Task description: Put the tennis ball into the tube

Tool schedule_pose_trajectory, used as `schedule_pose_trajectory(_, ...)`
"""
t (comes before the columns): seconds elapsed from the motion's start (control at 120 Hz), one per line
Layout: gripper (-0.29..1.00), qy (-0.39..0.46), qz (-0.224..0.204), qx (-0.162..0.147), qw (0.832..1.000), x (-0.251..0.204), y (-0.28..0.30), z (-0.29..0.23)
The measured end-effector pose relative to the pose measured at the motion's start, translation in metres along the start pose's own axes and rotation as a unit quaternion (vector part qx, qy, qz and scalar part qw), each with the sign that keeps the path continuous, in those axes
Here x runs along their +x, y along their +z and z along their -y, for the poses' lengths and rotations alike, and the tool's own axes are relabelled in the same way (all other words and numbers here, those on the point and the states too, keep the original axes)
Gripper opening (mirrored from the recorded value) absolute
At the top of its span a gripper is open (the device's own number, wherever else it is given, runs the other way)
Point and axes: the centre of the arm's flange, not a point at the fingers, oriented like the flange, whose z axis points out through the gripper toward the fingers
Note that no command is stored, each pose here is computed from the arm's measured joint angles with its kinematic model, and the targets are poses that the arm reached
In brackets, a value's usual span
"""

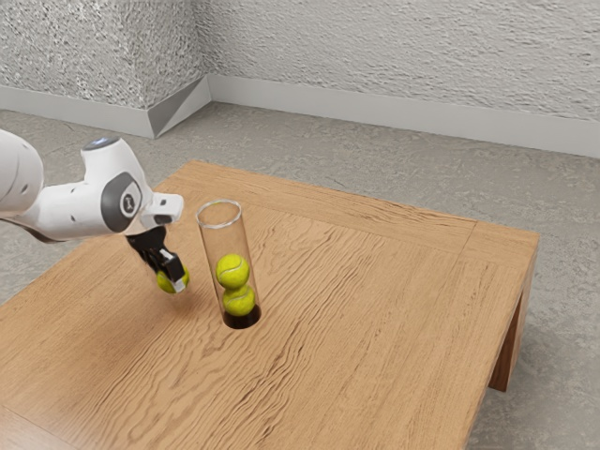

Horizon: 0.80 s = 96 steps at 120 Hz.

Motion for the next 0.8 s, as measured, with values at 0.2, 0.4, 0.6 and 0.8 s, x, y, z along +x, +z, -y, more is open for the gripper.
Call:
schedule_pose_trajectory(0.2, 0.40, 0.012, -0.069, 0.028, 0.997, 0.002, -0.097, -0.016)
schedule_pose_trajectory(0.4, 0.40, 0.056, -0.141, 0.056, 0.987, 0.011, -0.190, -0.067)
schedule_pose_trajectory(0.6, 0.41, 0.095, -0.165, 0.062, 0.980, 0.013, -0.221, -0.116)
schedule_pose_trajectory(0.8, 0.43, 0.109, -0.166, 0.061, 0.978, 0.012, -0.224, -0.133)
